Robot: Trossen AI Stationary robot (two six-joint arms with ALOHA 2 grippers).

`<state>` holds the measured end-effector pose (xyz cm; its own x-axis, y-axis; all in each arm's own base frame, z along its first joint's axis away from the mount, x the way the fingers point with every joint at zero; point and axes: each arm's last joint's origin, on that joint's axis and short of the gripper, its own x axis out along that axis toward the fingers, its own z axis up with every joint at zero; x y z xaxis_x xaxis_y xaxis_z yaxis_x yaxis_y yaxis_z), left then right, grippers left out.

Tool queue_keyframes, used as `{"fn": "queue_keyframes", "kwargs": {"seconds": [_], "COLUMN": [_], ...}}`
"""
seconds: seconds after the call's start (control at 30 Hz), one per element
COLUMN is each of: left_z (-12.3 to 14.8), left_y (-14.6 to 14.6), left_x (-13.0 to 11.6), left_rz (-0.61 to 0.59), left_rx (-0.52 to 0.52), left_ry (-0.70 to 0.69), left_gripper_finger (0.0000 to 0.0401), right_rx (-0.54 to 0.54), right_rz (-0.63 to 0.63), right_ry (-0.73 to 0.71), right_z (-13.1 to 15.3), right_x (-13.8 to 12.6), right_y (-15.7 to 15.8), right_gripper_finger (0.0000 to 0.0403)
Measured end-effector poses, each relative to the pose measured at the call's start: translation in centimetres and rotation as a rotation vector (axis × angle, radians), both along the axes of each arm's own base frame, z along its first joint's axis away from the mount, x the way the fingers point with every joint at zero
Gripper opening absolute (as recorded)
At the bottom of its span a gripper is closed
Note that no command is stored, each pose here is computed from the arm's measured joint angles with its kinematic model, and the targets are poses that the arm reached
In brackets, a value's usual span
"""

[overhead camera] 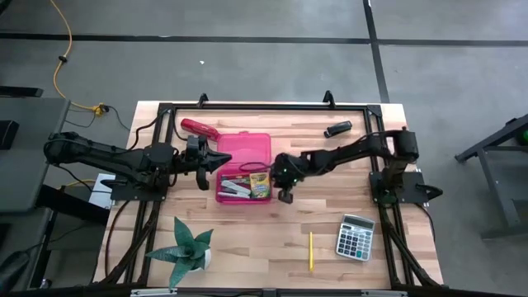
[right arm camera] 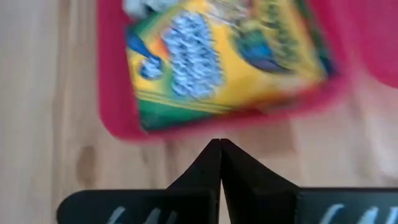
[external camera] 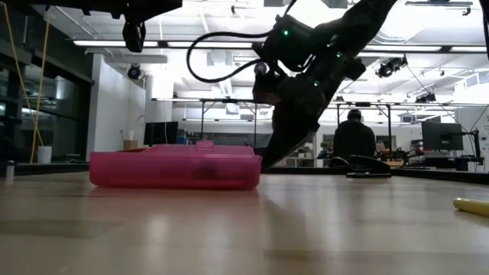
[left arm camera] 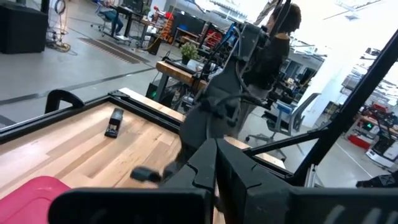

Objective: Pack school essentials
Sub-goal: Adjust the pink supply box, then put the yellow pen into the pink supply box

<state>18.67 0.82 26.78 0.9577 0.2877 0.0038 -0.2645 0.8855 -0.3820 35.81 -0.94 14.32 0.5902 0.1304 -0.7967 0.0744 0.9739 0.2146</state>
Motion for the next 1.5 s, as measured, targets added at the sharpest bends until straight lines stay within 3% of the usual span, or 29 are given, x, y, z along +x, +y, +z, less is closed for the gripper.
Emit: {"fn": "queue_keyframes", "kwargs": {"seconds": [0.17, 0.27, 0.37, 0.47, 0.6, 0.73, 1.07, 1.5], "left_z": [0.1, 0.5, 0.9, 1.2, 1.4, 1.2, 1.2, 1.2], "left_y": [0.0, 0.0, 0.0, 0.0, 0.0, 0.0, -0.1, -0.1], "left_x": [-0.5, -1.5, -2.9, -4.2, -5.5, -5.8, -5.7, -5.7], "left_rz": [0.001, 0.013, 0.013, 0.006, -0.004, -0.011, -0.030, -0.029], "left_rx": [0.045, 0.068, 0.067, 0.058, 0.058, 0.058, 0.058, 0.058], "left_ry": [0.020, 0.034, 0.033, 0.023, 0.022, 0.040, 0.045, 0.044], "left_gripper_finger": [0.0000, 0.0000, 0.0000, 0.0000, 0.0000, 0.0000, 0.0000, 0.0000], "right_rx": [-0.048, -0.062, -0.035, 0.021, 0.055, 0.044, 0.010, 0.124], "right_rz": [0.011, -0.022, -0.120, -0.222, -0.235, -0.214, -0.189, -0.285], "right_ry": [0.090, 0.047, -0.118, -0.377, -0.758, -0.937, -0.983, -0.978], "right_z": [2.2, 3.9, 5.2, 6.3, 8.5, 10.0, 11.2, 11.2], "right_x": [-2.4, -4.7, -7.2, -9.5, -11.9, -13.4, -13.7, -13.7], "right_y": [-1.6, -1.7, -1.5, -0.6, 0.7, 1.2, 1.3, 1.2], "right_gripper_finger": [0.0000, 0.0000, 0.0000, 0.0000, 0.0000, 0.0000, 0.0000, 0.0000]}}
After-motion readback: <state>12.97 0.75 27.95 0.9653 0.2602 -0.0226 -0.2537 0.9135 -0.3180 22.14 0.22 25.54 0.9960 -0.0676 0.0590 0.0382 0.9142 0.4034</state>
